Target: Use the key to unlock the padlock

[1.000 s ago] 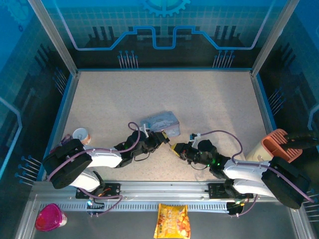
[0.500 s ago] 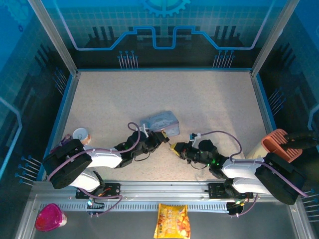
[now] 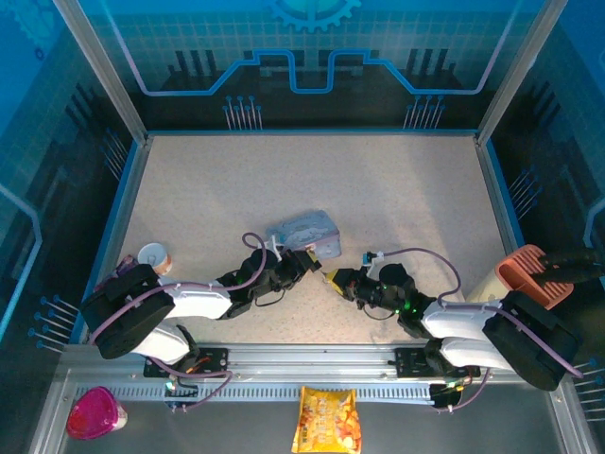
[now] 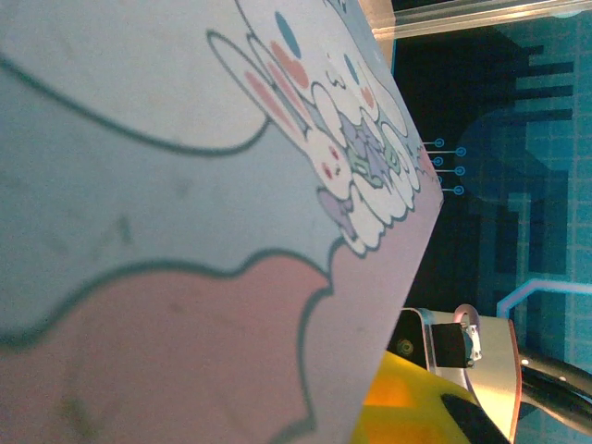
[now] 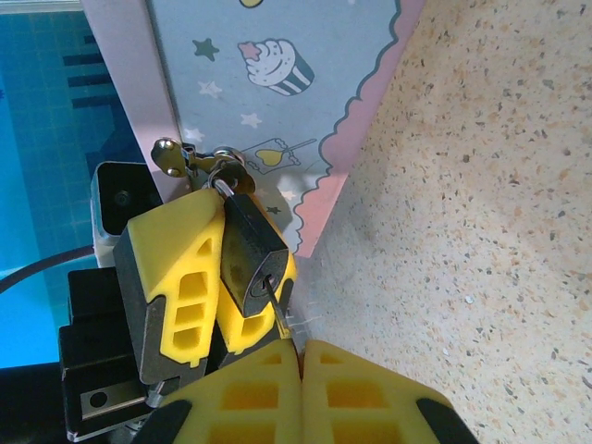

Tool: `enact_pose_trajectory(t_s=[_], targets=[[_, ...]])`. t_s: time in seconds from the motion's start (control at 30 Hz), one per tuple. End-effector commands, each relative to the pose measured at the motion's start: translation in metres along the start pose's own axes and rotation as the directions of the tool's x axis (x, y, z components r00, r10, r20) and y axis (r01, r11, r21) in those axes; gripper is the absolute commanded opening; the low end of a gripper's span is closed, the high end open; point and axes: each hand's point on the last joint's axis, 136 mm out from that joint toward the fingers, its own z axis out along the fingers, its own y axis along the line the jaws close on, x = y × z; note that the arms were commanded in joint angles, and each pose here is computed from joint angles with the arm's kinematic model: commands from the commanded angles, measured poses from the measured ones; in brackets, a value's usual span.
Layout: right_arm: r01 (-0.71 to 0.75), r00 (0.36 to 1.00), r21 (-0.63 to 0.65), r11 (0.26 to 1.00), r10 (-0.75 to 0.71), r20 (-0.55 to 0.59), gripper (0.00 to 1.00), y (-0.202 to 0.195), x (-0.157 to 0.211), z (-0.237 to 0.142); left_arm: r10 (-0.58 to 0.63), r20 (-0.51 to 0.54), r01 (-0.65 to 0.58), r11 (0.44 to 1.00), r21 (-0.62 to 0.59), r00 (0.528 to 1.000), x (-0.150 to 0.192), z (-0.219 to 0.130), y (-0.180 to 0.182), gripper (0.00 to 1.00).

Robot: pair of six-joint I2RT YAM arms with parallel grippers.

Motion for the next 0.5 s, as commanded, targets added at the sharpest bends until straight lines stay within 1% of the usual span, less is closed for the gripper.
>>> enact_pose_trajectory(t_s=[0.0, 0.2, 0.47], targets=[[0.012, 1.000, -0.033, 0.999, -0.011, 0.016, 0.00, 0.0105, -0.0056, 0.0022, -0.005, -0.082, 0.025, 0.970, 0.241, 0.997, 0.0167, -0.0091, -0.0733, 0.00], [0.019, 1.000, -0.017, 1.000, -0.019, 0.011, 0.00, 0.0084, -0.0030, 0.0035, -0.005, -0.079, 0.024, 0.969, 0.247, 0.997, 0.0159, -0.0100, -0.0759, 0.00], [0.016, 1.000, -0.036, 0.999, -0.016, 0.012, 0.00, 0.0133, -0.0033, 0.0045, -0.016, -0.086, 0.038, 0.966, 0.255, 0.996, 0.0167, -0.0101, -0.0771, 0.00]])
